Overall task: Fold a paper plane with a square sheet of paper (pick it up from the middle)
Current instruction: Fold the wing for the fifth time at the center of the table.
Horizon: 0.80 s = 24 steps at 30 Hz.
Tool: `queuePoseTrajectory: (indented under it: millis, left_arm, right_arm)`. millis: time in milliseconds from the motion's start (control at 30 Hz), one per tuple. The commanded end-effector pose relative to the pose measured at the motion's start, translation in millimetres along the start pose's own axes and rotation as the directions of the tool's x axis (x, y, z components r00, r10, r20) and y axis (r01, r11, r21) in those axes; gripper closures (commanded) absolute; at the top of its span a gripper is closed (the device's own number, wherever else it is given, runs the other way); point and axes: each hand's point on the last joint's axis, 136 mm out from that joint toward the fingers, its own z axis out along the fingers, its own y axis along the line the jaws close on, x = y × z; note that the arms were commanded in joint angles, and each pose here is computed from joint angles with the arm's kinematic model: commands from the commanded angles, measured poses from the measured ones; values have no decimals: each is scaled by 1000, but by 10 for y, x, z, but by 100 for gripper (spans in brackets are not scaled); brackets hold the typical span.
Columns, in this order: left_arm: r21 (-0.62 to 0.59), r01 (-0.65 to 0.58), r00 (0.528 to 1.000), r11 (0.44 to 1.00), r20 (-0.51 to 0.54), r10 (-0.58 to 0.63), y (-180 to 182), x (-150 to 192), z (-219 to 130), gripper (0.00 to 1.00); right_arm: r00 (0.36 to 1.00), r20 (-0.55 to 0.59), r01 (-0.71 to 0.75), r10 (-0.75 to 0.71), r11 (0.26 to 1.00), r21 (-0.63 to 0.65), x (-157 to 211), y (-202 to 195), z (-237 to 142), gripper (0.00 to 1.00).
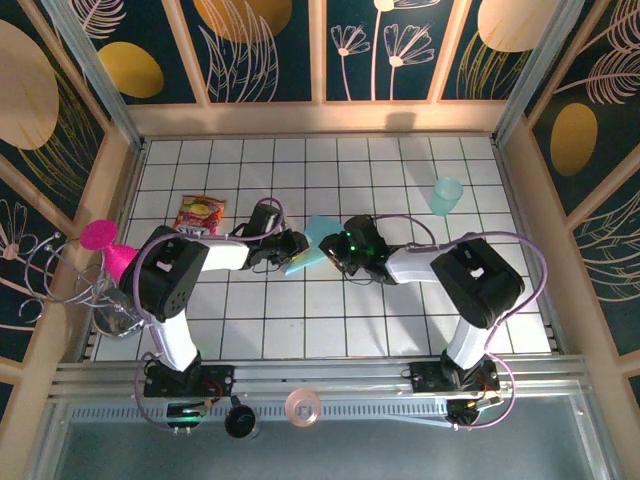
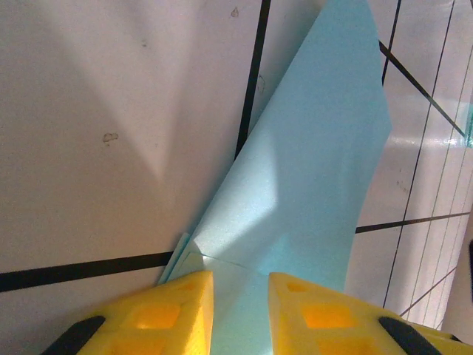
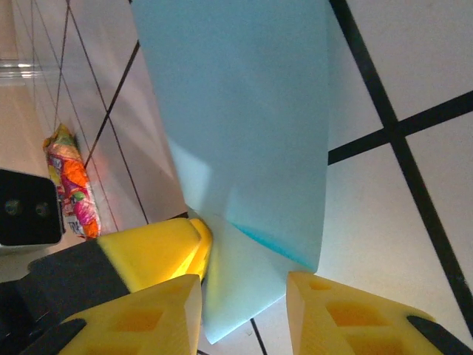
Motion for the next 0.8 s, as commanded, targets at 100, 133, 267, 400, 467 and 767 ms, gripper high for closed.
queuePoseTrajectory:
  millis: [100,133,267,400,467,767]
  left_arm:
    - [-64,42,998,997,-54,-45,225,183,37,74]
    - [-65,42,997,997,-56,-46,225,190,38,74]
    - [-68,41,998,997,-54,-45,232,183,35,74]
    - [-74,40,998,996,-51,-44,243,178,38,74]
    - [-74,41,998,996,-48,-44,239,170,34,74]
    - [-71,37,998,997,-46,-40,217,158,32,74]
  right_arm:
    - [1000,-12,-11,11,1000,4,18,26,84,65]
    - [1000,-11,-13,13,1000,6,17,19,83,65]
    - [1000,-7,-18,18,999,31,16,-37,78,65]
    - [999,13,-30,29,998,53,-10,-76,40,65]
    - [999,27,-27,25,998,63,-5,-87,8,64]
    - [999,15,-35,35,998,48,38,-96,11,65]
